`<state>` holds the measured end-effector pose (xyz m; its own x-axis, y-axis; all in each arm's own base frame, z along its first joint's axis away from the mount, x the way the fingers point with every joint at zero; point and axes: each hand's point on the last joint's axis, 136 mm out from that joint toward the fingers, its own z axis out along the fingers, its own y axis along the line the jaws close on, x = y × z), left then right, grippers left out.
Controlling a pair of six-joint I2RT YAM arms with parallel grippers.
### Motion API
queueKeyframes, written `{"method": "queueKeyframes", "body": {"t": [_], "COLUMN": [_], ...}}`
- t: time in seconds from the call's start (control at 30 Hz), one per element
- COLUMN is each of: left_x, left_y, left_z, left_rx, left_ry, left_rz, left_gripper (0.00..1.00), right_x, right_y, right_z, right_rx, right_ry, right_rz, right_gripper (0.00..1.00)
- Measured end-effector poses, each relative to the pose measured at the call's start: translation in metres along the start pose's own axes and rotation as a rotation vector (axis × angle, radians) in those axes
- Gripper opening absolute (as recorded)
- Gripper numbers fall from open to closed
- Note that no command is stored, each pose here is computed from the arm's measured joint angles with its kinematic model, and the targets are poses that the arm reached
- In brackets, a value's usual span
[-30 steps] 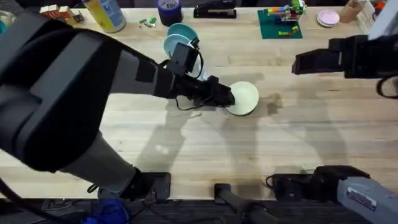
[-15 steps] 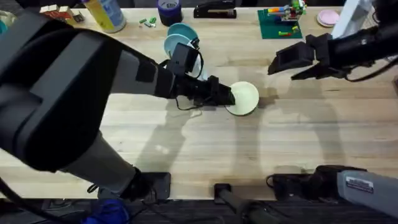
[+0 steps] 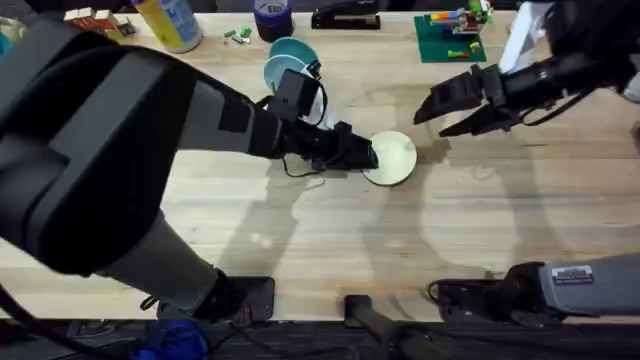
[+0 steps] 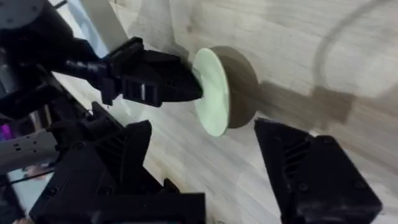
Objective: Pick up the plates from the table one by one and place each into a slot on the dish rack.
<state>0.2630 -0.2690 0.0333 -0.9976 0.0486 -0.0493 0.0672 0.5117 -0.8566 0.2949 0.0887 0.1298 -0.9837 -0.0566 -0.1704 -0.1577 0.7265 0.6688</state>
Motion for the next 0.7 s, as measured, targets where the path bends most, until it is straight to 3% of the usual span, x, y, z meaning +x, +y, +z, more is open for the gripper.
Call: {"method": "queueKeyframes", "body": {"t": [0.33,0.7], "left_x": [0.000,0.000], "left_y": [0.000,0.000], "left_z": [0.000,0.000], "left_rx": [0.000,0.000], "left_ry": [0.000,0.000], "left_rz": [0.000,0.000], "left_gripper": [0.040,0.041], "right_x": [0.005,0.011], "right_y": [-0.020,-0.006], "right_z": [0.027,0.053], "right_rx": [-0.046,-0.062], "right_ry": [0.092,0.134], "right_rz": [0.020,-0.079], "right_gripper": [0.995,0.995]}}
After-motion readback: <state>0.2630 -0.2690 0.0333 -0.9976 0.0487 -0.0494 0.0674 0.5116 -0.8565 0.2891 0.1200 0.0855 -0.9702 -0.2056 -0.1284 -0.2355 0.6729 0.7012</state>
